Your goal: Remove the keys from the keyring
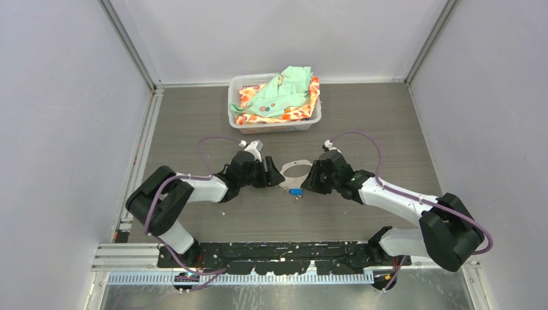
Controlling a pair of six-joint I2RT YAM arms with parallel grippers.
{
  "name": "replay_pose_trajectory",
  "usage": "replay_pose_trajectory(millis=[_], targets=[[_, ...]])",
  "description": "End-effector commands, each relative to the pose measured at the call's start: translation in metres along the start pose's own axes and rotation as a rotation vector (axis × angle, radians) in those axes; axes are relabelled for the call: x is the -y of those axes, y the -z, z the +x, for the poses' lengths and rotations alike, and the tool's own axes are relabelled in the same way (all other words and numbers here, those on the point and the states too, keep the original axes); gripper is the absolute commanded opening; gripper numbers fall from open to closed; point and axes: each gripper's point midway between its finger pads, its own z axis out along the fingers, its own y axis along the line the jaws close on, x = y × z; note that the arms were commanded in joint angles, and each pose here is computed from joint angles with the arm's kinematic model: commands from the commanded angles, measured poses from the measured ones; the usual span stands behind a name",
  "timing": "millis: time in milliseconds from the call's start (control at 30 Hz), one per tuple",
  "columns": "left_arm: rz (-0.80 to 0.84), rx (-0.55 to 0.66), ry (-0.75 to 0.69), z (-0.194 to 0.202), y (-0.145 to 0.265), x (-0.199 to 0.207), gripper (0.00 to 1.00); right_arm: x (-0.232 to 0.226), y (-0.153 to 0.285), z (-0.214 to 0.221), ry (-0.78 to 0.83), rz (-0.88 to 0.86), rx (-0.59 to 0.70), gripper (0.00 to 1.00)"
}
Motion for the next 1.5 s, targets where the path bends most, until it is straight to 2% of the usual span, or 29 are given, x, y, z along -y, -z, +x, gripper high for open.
replay_pose_trajectory(millis=[0,233,367,467,533,733,833,1000,1467], targets=[[-0.145,-0.068,-0.137,0.011,0.024,-0.02,0.62,-0.003,-0.003,-0.02,-0.126,0.04,0.079,0.33],[-0.111,-0.089,-0.26,0.021,0.032,0.011,0.55,-0.006,-0.009,-0.027,-0.24,0.067,0.093,0.35],[-0.054,-0.023,-0.343,0.012,0.03,0.031,0.55,-0.005,-0.013,-0.028,-0.207,0.122,0.054,0.32],[0.05,0.053,-0.402,-0.005,0.027,0.058,0.56,-0.004,-0.014,-0.026,-0.207,0.136,0.036,0.31],[0.108,0.063,-0.485,-0.01,0.021,0.07,0.56,0.005,-0.011,-0.025,-0.226,0.169,0.045,0.29],[0.365,-0.033,-0.733,0.016,0.001,0.095,0.51,0.04,0.002,-0.027,-0.297,0.205,0.062,0.3],[0.501,0.035,-0.826,0.021,0.0,0.106,0.51,0.049,0.005,-0.025,-0.307,0.199,0.064,0.31],[0.527,-0.046,-0.895,0.034,-0.01,0.09,0.5,0.05,0.004,-0.02,-0.308,0.155,0.028,0.32],[0.514,-0.135,-1.007,0.049,-0.023,0.069,0.48,0.048,0.004,-0.023,-0.296,0.09,0.027,0.34]])
